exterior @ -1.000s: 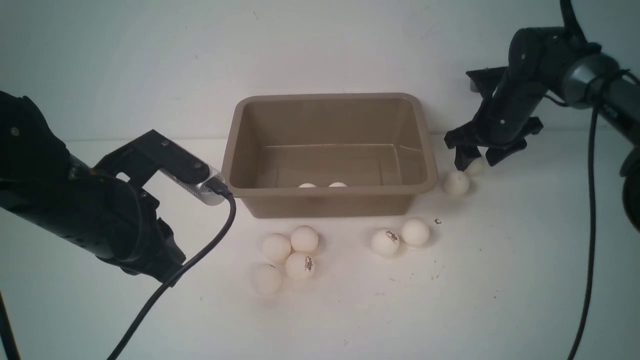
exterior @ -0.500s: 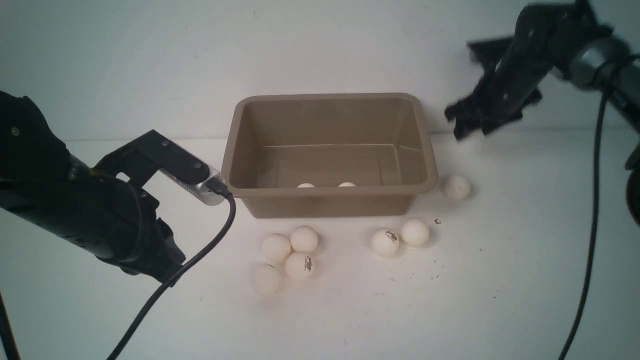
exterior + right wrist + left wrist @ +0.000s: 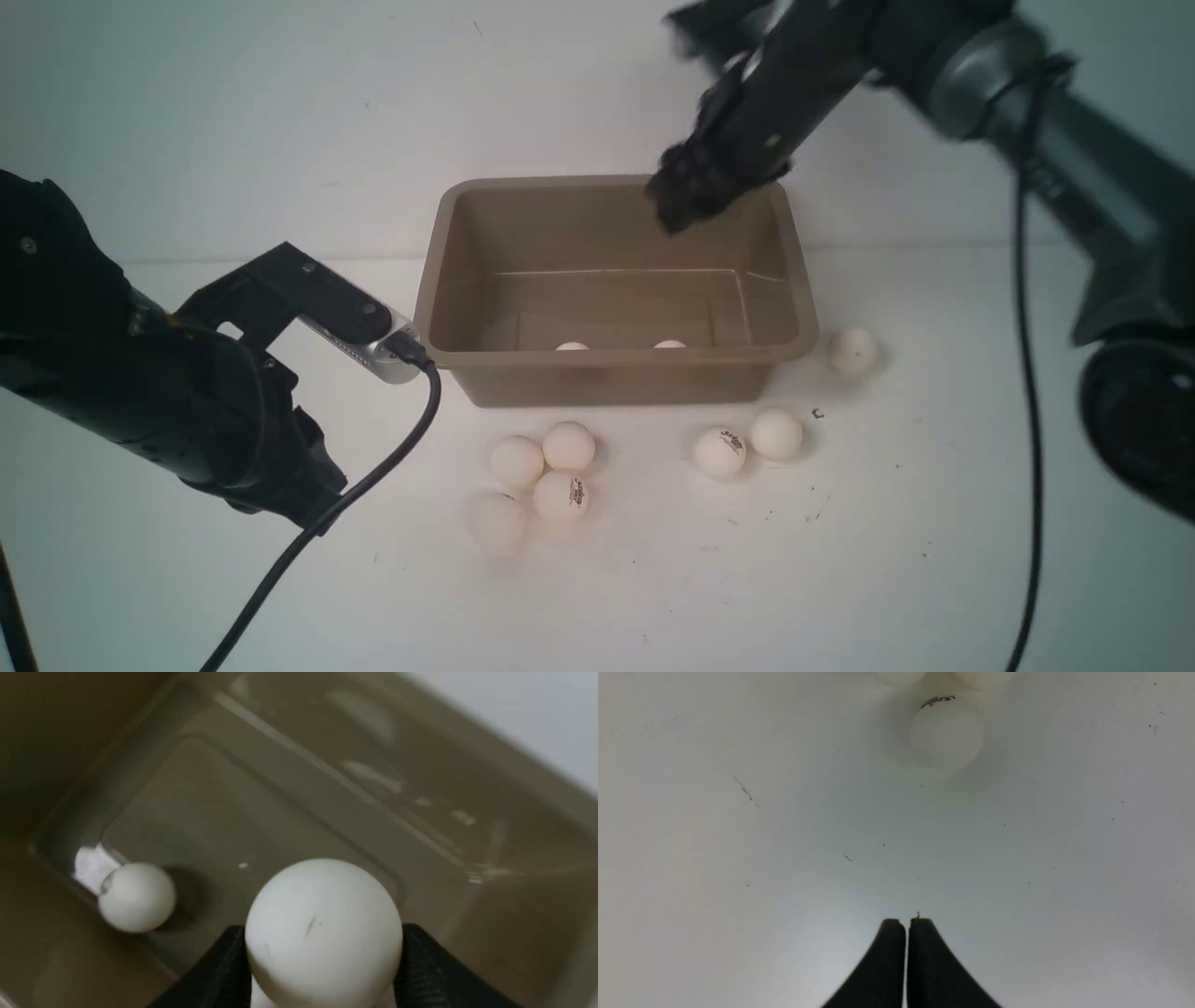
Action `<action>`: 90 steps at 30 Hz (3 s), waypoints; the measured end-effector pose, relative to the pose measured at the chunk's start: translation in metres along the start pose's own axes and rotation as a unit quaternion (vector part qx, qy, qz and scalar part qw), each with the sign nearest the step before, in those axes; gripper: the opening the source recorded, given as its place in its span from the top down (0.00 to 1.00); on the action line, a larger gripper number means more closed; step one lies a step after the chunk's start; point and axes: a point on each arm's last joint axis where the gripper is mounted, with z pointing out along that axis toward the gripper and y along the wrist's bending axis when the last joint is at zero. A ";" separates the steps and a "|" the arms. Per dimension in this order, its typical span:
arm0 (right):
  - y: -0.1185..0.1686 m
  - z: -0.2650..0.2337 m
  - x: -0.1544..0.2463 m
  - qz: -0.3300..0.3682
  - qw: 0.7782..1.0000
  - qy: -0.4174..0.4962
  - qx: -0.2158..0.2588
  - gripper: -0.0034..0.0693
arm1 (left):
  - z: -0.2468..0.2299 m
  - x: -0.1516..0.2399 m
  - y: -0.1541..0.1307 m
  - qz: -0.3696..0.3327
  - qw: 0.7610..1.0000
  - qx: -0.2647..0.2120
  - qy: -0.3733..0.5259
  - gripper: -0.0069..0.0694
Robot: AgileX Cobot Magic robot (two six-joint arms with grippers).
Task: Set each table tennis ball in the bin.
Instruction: Use the right arm to put the table tennis ball into the box, then use the right arm to clamp the table tennis ball closest to it, then use the right arm to put the table tennis ball into the box
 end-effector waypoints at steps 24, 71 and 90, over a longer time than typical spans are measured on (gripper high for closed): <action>-0.072 -0.136 0.023 0.070 0.987 -0.041 0.142 0.30 | 0.000 0.000 0.000 0.000 1.000 0.002 0.002 0.92; -0.097 0.041 0.121 0.171 0.977 0.126 0.033 0.47 | 0.000 0.002 -0.001 0.000 1.000 0.007 0.009 0.92; -0.055 -0.055 0.010 0.080 0.995 -0.035 0.043 0.47 | 0.000 0.001 -0.001 0.000 1.000 0.005 0.007 0.92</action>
